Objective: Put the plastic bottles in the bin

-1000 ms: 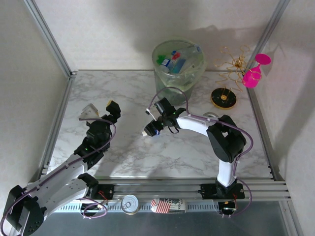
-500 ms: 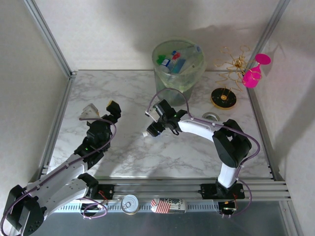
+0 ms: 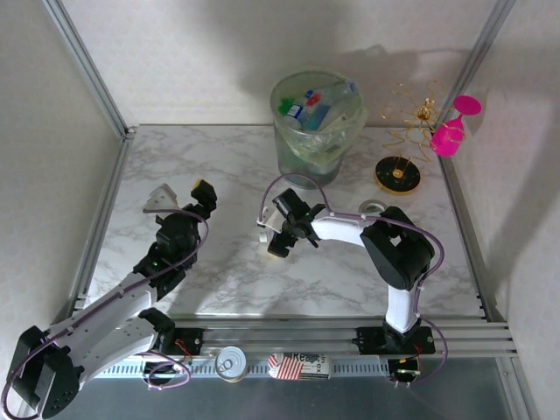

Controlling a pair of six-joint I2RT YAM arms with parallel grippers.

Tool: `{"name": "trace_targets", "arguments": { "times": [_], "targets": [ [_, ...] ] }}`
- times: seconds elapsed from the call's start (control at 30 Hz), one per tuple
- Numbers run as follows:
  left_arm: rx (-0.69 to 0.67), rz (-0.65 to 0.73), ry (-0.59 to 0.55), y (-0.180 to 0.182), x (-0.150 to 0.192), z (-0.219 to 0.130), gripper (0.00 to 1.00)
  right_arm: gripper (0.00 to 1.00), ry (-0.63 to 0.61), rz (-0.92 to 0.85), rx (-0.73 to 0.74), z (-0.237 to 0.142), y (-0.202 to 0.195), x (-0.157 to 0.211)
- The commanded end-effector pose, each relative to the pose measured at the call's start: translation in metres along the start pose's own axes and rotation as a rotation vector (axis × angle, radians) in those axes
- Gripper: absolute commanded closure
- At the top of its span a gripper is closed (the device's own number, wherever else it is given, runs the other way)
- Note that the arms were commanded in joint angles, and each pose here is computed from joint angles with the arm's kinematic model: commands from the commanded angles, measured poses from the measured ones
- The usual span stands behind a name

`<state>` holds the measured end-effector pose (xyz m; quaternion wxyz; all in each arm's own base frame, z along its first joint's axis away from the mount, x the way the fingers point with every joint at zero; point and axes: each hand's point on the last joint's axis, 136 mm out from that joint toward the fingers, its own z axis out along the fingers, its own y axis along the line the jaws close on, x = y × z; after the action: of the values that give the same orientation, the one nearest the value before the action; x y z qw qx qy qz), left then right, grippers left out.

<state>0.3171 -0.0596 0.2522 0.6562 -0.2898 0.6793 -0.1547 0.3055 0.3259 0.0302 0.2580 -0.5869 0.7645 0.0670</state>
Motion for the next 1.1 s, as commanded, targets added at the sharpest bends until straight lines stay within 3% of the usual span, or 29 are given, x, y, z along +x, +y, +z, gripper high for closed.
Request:
{"name": "trace_targets", "arguments": {
  "times": [0.0,0.2,0.27,0.3,0.33,0.57,0.83,1.07],
  "targets": [
    [-0.001,-0.015,-0.036,-0.002,-0.016,-0.003,0.00,0.01,-0.014,-0.024,-0.049,-0.006,0.003,-0.005],
    [-0.002,-0.014,-0.038,0.000,-0.016,-0.003,0.01,0.06,0.050,-0.005,-0.050,0.005,0.000,0.011],
    [-0.005,-0.015,-0.037,0.001,-0.015,-0.003,0.00,0.18,0.047,0.005,-0.071,0.007,0.003,0.011],
    [-0.005,-0.017,-0.038,0.001,-0.015,-0.003,0.00,0.34,0.044,0.010,-0.071,0.007,0.003,0.011],
    [-0.008,-0.017,-0.037,0.002,-0.015,-0.003,0.00,0.43,0.038,0.013,-0.065,0.006,0.001,0.009],
    [-0.009,-0.020,-0.048,0.003,-0.017,-0.003,0.00,0.46,-0.086,0.038,-0.044,-0.022,-0.010,-0.021],
    [-0.028,-0.027,-0.061,0.013,-0.017,-0.002,0.00,0.47,-0.450,0.135,0.060,-0.127,-0.070,-0.116],
    [-0.041,-0.034,-0.044,0.024,-0.009,-0.002,0.00,0.48,-0.749,0.263,0.241,-0.233,-0.153,-0.179]
  ]
}}
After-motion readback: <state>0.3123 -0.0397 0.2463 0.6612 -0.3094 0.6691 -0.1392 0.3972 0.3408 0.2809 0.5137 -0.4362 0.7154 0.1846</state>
